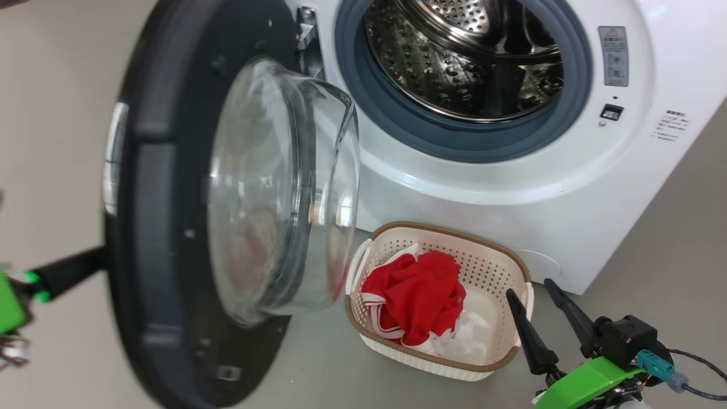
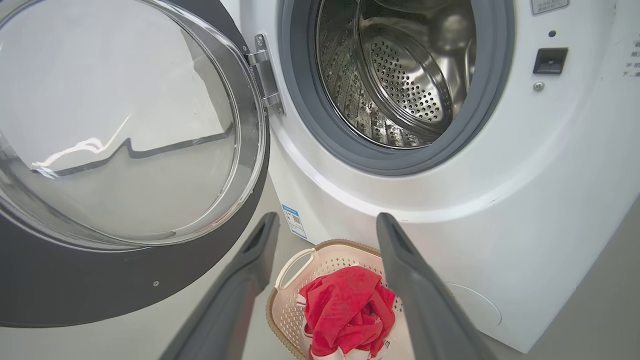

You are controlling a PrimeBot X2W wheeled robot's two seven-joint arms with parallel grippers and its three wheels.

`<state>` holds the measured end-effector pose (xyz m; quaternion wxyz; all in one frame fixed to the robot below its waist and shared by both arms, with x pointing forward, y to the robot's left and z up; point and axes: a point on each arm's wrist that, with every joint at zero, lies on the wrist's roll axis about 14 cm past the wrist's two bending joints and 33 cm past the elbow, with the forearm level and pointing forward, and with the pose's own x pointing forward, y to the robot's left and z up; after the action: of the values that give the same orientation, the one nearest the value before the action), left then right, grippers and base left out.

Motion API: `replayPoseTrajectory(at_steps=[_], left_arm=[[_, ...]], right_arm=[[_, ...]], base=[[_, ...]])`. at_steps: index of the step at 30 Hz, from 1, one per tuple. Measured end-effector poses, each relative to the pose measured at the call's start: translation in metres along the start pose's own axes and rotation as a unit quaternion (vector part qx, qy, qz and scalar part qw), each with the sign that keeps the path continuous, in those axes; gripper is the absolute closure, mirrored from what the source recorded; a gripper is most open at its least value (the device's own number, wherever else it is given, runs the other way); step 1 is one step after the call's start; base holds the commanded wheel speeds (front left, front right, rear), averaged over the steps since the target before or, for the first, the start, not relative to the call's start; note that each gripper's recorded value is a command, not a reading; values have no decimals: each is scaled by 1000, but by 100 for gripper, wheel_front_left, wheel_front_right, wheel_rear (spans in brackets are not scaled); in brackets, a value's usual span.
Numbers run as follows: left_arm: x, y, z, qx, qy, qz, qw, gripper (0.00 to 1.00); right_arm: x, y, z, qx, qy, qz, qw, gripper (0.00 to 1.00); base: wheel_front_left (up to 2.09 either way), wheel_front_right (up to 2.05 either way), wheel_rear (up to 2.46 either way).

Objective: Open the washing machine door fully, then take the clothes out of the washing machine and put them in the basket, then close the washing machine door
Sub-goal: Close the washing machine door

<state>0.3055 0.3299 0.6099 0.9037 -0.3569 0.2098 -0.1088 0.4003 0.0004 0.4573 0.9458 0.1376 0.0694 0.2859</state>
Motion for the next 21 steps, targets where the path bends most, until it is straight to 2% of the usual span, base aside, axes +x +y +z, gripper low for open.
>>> replayPoseTrajectory(at_steps=[6, 16, 21], left_arm=[[28, -35, -15, 27, 17, -56, 998, 100], [78, -77, -40, 78, 26, -107, 991, 100], [111, -125, -48, 89, 10, -171, 981, 100]], right_arm=[[-9, -13, 6, 0, -10, -24, 1000, 0], [-29, -38, 17, 3, -29, -70, 997, 0], [-39, -49, 22, 4, -39, -92, 995, 0]], base=[[0, 0, 0], [0, 0, 0], [0, 0, 0]])
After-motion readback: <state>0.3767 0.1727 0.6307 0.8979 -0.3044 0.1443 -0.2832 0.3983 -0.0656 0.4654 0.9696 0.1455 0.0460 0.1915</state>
